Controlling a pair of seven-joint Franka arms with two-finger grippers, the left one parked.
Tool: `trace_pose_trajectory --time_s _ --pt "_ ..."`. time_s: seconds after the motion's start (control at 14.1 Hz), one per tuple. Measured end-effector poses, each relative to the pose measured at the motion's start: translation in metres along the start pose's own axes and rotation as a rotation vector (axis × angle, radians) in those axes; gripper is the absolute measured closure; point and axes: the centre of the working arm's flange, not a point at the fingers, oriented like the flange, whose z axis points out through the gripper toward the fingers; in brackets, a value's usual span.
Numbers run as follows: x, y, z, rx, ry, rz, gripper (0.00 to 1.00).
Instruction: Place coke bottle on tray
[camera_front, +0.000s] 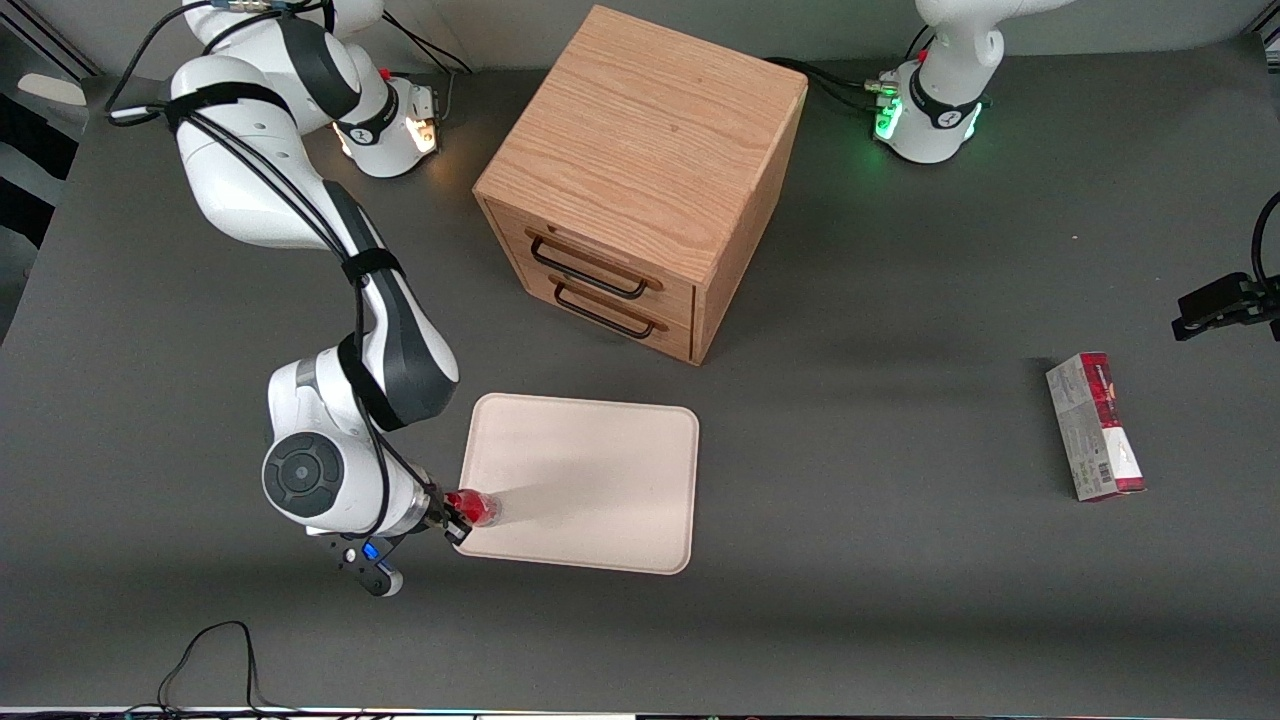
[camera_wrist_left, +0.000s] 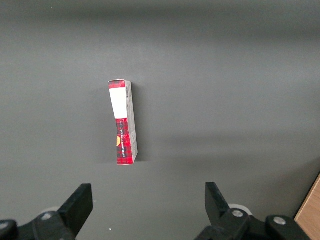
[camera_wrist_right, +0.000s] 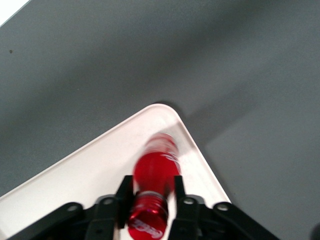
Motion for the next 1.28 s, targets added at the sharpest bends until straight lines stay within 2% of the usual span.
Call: trace_pose_trajectory --time_s 0.36,0.43,1.28 --pt "0.001 -0.001 -0.004 0.009 0.006 0.001 0.04" --pt "0.001 -0.001 -0.004 0.009 0.006 0.001 0.00" --pt "0.006 0.001 -0.015 0.027 0.020 0.007 0.00"
